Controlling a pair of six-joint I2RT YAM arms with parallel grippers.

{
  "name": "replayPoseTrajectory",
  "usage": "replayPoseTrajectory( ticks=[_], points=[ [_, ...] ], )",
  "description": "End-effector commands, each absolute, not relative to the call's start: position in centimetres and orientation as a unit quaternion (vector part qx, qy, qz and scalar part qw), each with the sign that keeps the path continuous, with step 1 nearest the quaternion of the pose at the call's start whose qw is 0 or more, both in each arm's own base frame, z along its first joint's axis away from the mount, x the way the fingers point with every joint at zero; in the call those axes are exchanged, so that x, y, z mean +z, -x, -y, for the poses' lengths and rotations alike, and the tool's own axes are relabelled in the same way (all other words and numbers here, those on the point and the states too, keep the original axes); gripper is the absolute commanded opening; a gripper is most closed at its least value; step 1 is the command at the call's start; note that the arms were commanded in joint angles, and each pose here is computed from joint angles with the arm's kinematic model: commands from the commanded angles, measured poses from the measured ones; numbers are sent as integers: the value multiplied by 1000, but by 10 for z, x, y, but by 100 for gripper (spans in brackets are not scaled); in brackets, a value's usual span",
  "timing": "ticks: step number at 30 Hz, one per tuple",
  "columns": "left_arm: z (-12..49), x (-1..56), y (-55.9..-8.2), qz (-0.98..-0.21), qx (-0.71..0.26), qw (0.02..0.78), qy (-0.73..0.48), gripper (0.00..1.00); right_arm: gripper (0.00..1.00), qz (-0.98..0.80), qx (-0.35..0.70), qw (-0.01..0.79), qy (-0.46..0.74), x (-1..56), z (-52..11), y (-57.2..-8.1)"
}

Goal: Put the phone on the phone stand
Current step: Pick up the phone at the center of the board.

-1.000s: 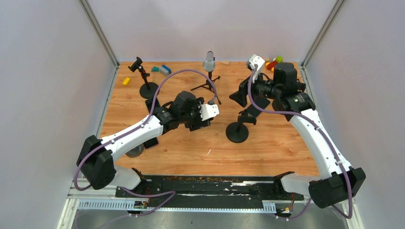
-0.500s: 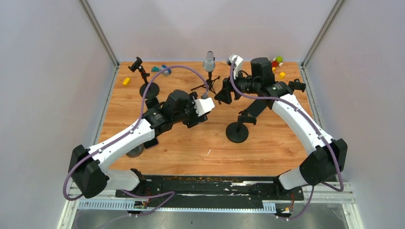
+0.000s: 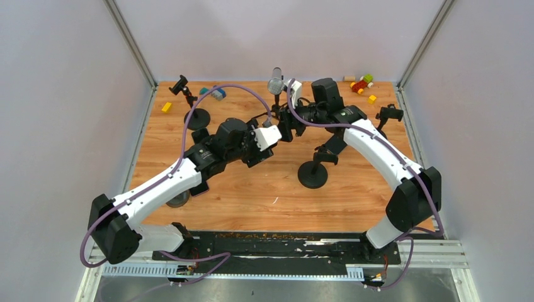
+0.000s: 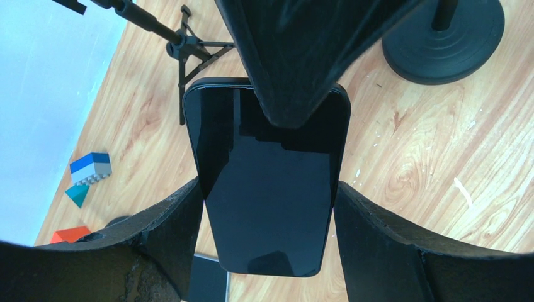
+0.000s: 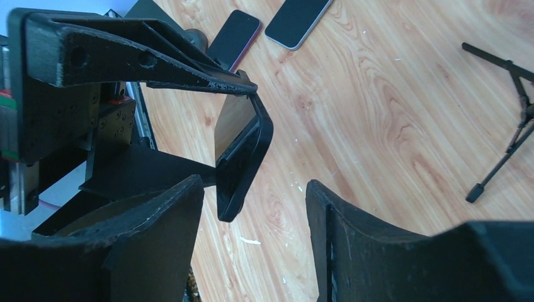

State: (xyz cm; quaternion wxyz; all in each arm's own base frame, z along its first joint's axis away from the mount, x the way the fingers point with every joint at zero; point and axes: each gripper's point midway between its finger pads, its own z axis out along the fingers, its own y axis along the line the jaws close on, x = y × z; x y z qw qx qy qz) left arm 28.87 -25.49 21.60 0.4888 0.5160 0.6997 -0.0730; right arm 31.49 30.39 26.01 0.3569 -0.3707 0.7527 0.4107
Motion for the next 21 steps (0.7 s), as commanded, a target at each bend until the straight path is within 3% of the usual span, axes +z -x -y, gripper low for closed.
replayPoseTrajectory(
  ticks=[1, 21],
  points=[
    [261, 260, -296, -673, -88, 560, -475, 0, 61, -735, 432, 364, 375, 278, -317, -312],
    [264, 273, -302, -660, -65, 584, -468, 0, 47, -732, 455, 355, 362, 275, -328, -296]
  ],
)
